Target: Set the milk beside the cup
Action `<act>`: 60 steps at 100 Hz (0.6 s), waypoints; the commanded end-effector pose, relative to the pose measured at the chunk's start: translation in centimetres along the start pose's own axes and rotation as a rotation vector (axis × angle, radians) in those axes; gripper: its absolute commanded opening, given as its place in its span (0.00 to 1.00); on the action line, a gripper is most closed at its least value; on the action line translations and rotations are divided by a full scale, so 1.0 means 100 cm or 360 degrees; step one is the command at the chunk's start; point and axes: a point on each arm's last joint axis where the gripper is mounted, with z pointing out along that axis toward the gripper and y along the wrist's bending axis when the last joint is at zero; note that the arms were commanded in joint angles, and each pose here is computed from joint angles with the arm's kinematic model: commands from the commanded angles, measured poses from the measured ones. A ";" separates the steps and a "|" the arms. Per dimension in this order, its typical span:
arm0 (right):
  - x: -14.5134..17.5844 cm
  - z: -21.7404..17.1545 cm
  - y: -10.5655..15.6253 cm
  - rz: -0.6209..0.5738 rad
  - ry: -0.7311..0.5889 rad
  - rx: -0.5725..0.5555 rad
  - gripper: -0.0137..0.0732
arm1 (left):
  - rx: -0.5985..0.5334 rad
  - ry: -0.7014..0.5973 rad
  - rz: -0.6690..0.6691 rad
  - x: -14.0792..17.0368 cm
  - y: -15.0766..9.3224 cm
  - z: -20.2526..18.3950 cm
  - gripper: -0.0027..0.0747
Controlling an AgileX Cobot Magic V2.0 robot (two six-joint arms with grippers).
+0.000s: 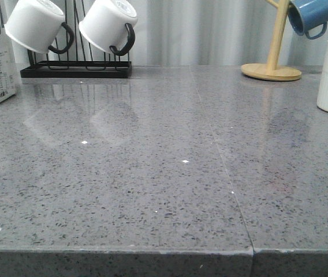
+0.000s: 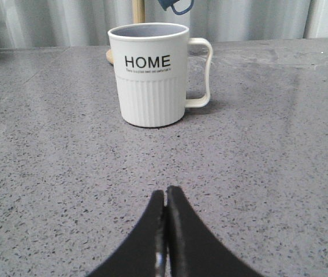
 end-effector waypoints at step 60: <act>-0.015 -0.004 0.000 -0.0009 -0.0207 0.0004 0.08 | -0.0007 -0.0085 -0.0016 0.011 0.000 0.000 0.01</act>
